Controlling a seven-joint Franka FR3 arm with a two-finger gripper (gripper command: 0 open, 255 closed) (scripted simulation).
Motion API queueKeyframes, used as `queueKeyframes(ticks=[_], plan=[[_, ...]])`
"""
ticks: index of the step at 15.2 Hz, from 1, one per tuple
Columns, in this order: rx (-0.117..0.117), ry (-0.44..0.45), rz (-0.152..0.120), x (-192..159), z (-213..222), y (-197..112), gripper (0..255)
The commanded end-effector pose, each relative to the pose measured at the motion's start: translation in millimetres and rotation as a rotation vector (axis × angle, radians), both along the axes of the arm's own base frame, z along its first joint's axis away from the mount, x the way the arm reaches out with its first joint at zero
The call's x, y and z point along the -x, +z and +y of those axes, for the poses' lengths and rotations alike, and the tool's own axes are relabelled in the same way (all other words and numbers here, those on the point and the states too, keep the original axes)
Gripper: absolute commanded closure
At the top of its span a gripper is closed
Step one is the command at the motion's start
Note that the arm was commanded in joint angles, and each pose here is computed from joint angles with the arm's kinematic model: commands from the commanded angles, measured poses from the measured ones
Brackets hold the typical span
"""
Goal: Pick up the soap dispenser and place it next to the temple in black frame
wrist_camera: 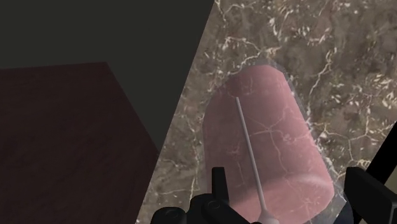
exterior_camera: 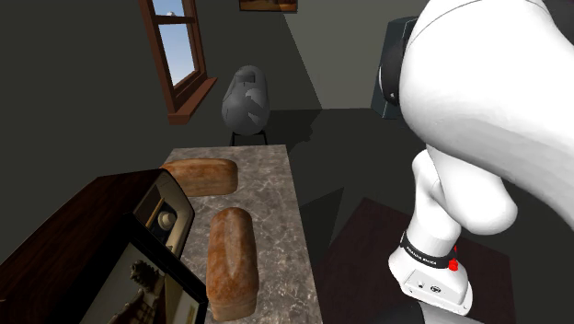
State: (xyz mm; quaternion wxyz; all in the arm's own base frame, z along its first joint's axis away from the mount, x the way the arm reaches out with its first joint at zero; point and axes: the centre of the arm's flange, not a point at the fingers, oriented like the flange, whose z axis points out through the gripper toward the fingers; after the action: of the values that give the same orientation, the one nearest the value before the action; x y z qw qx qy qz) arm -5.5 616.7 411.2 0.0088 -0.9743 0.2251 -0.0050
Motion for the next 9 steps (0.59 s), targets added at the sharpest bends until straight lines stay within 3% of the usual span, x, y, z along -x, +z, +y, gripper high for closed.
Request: queueKeyframes(ticks=[1, 9], plan=[[-0.001, 0.000, 0.000, 0, 1, -10, 255], [-0.001, 0.000, 0.000, 0, 1, -52, 255]])
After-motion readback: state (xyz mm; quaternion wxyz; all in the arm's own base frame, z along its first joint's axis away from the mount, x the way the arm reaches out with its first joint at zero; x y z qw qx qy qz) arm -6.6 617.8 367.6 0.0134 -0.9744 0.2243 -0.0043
